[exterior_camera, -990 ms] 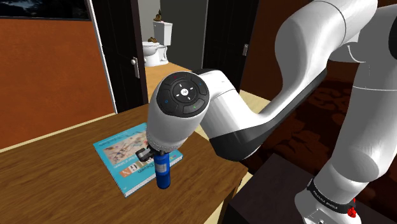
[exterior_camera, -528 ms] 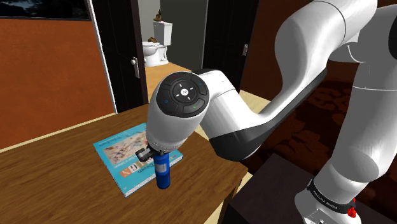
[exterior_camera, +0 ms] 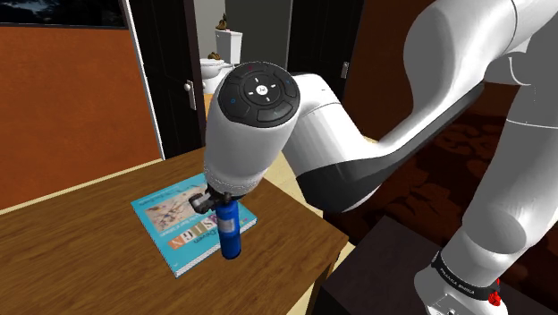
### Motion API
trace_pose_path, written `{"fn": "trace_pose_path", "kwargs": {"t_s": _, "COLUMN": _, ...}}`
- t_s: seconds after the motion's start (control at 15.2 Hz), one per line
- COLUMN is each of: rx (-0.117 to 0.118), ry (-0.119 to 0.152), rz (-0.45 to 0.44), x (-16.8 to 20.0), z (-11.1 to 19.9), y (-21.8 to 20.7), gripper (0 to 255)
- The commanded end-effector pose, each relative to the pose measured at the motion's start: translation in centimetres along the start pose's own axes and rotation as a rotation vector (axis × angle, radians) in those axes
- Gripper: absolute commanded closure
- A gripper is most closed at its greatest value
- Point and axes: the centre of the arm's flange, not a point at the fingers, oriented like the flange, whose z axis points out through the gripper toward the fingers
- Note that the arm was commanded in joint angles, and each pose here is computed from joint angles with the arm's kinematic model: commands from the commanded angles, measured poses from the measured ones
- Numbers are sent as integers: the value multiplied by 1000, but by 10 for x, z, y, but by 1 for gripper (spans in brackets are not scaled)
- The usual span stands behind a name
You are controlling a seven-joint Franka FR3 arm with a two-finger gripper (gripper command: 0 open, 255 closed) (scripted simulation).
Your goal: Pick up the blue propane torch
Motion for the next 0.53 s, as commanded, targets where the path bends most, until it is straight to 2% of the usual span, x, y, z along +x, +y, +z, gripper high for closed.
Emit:
{"fn": "trace_pose_path", "kwargs": {"t_s": 0.0, "rx": 0, "ry": 0, "rz": 0, "x": 6, "z": -8, "y": 1, "gripper": 255}}
{"fn": "trace_pose_path", "kwargs": {"t_s": 0.46, "rx": 0, "ry": 0, "rz": 0, "x": 23, "z": -35, "y": 6, "gripper": 255}}
